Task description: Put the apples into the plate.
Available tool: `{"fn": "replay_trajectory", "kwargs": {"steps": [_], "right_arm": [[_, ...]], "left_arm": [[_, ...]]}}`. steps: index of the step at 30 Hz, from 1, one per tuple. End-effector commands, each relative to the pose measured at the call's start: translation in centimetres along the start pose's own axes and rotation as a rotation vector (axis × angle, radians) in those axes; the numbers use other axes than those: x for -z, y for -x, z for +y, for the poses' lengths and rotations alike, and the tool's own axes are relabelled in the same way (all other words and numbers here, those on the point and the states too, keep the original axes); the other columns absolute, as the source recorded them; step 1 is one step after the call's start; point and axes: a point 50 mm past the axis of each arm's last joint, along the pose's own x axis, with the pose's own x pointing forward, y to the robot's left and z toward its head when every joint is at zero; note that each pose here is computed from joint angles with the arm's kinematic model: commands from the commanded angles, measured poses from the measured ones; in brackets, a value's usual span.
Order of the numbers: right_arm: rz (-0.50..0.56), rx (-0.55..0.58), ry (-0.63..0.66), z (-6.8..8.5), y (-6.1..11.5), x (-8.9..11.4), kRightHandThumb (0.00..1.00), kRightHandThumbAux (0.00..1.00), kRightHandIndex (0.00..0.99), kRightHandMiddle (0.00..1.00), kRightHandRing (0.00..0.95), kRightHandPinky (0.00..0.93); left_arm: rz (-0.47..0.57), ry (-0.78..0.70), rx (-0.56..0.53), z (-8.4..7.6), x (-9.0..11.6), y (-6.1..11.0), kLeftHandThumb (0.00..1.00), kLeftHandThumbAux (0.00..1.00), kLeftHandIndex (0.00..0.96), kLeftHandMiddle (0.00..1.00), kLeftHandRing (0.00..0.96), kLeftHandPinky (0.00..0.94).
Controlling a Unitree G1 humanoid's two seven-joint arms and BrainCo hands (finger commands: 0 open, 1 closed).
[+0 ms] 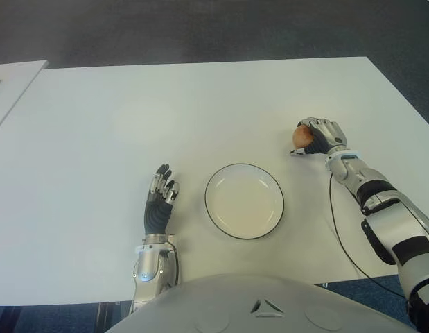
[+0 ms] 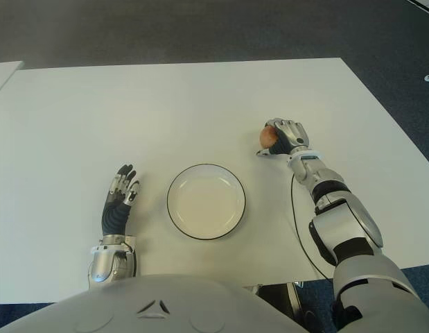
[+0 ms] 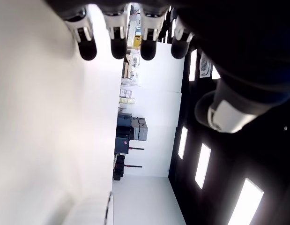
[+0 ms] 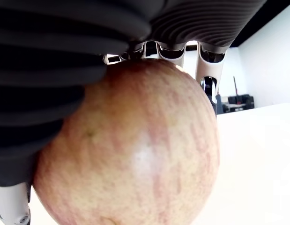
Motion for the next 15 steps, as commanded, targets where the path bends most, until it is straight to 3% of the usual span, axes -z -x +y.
{"fn": "replay_trajectory", "kwargs": {"steps": [1,15], "right_arm": [[0.008,-0.059,0.0,1.6,1.0,0.2,0.701,0.717,0.438,0.74,0.728,0.663],[-0.017,0.003,-0.013,0.5,0.5,0.0,0.7,0.717,0.439,0.772,0.769,0.7]], "left_arm": [[0.143,-0.014,-0.024,0.5,2.1,1.2,0.08,0.548,0.029,0.016,0.0,0.0],[0.145,0.002,-0.024,0.4,2.2,1.3,0.071,0.572,0.05,0.043,0.009,0.0]]}}
